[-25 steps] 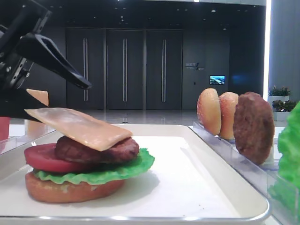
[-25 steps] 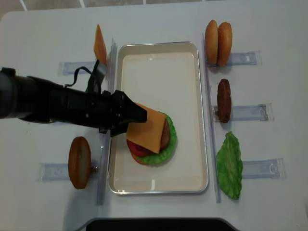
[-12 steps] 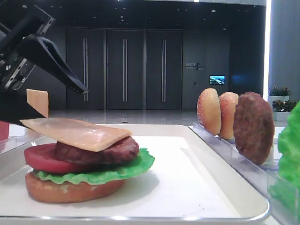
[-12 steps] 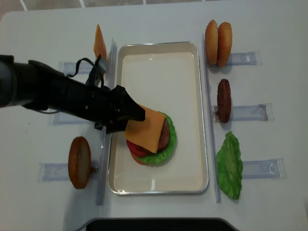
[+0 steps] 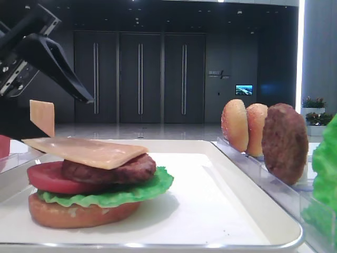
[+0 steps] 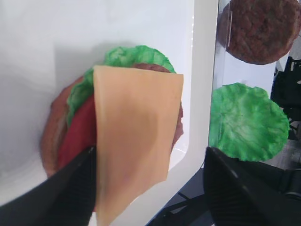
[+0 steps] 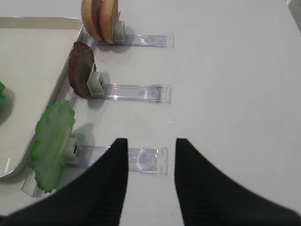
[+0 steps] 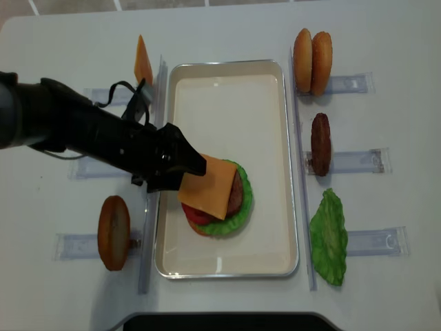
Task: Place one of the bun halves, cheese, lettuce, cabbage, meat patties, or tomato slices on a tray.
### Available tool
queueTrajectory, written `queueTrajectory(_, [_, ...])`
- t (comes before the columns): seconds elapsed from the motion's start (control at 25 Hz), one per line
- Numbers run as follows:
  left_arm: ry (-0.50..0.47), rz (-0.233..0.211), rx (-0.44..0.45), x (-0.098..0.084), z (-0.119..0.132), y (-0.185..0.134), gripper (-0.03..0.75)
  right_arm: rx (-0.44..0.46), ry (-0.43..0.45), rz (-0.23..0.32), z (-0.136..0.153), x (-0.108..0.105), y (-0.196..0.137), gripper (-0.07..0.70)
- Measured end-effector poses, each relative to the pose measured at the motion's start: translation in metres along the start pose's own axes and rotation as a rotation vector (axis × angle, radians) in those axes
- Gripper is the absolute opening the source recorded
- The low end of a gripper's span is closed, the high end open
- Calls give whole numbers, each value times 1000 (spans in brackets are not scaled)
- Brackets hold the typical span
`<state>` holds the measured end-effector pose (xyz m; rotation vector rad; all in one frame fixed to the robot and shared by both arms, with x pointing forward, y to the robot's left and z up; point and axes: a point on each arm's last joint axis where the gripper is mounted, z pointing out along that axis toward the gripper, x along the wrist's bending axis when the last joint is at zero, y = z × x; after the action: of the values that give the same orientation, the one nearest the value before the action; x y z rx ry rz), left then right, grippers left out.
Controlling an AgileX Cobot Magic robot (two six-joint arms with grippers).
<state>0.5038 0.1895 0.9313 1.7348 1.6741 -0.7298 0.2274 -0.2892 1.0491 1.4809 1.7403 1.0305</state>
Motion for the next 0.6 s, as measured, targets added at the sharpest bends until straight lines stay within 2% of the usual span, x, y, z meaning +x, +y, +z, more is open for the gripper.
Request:
queueTrajectory(0.16, [41,13,-7,-9,-11,5,517,0,0,0,0,0,0,239])
queueTrajectory(0.48, [137,-1,19,-13,-21,12,517,0,0,0,0,0,0,239])
queueTrajectory(0.6, [150,16,23,-19,-27,18,517,0,0,0,0,0,0,239])
